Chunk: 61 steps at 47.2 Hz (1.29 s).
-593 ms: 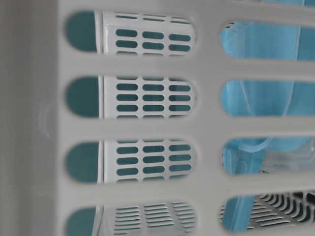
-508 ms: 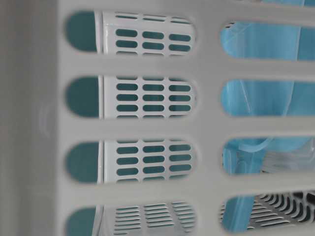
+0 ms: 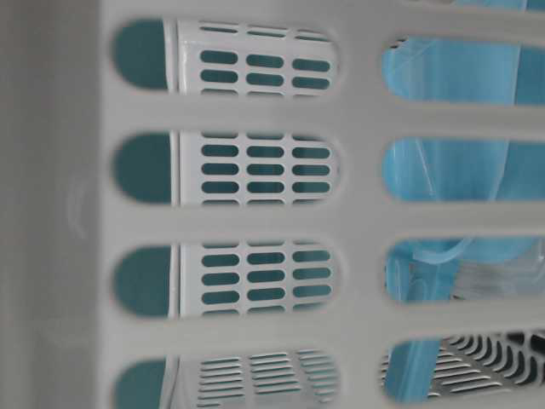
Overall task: Pick up the dustpan from the shopping basket with the left arm.
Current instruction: 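Move the left gripper over the blue dustpan handle and lower it, then close the left gripper on the blue dustpan handle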
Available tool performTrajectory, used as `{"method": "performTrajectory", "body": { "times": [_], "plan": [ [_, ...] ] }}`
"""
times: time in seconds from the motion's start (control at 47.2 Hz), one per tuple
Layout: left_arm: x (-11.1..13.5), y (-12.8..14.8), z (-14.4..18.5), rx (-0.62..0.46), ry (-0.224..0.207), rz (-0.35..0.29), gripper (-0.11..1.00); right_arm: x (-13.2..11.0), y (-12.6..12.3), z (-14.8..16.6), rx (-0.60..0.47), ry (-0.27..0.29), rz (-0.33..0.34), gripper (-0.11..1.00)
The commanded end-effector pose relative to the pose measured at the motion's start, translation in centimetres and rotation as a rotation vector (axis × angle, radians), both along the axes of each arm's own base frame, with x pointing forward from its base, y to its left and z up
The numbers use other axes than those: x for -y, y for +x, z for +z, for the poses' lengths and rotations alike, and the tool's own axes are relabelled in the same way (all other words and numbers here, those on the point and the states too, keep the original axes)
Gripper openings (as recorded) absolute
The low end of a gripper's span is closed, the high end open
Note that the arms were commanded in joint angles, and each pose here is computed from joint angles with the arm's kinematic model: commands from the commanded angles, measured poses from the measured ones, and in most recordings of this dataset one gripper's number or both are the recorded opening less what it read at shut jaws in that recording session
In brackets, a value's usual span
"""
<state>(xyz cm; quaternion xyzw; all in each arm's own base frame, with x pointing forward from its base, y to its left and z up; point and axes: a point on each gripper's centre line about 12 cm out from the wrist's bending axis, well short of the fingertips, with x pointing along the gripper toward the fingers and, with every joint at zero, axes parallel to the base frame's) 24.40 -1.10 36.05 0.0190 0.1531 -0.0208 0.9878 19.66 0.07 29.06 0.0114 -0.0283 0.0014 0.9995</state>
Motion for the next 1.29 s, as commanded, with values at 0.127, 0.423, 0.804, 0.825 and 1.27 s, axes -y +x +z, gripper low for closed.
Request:
{"method": "performTrajectory", "body": {
  "times": [0.127, 0.423, 0.804, 0.825, 1.27],
  "plan": [
    [0.7, 4.7, 1.5, -0.203, 0.018, -0.010, 0.00, 0.0, 0.1, 0.3, -0.020, 0.009, -0.001, 0.01],
    [1.2, 10.7, -0.1, -0.466, 0.031, -0.002, 0.14, 0.0, -0.4, 0.1, -0.054, 0.020, 0.001, 0.51],
    [3.1, 15.9, -5.7, -0.864, 0.035, 0.010, 0.91, 0.0, -0.5, -0.2, -0.081, 0.044, 0.002, 0.77],
    [3.2, 16.0, -6.1, -0.876, 0.036, 0.011, 0.90, 0.0, -0.6, -0.2, -0.081, 0.044, 0.002, 0.76],
    [4.6, 17.5, -13.1, -1.035, 0.020, 0.043, 0.88, 0.0, -0.8, -0.2, -0.075, 0.044, 0.002, 0.76]
  ]
}}
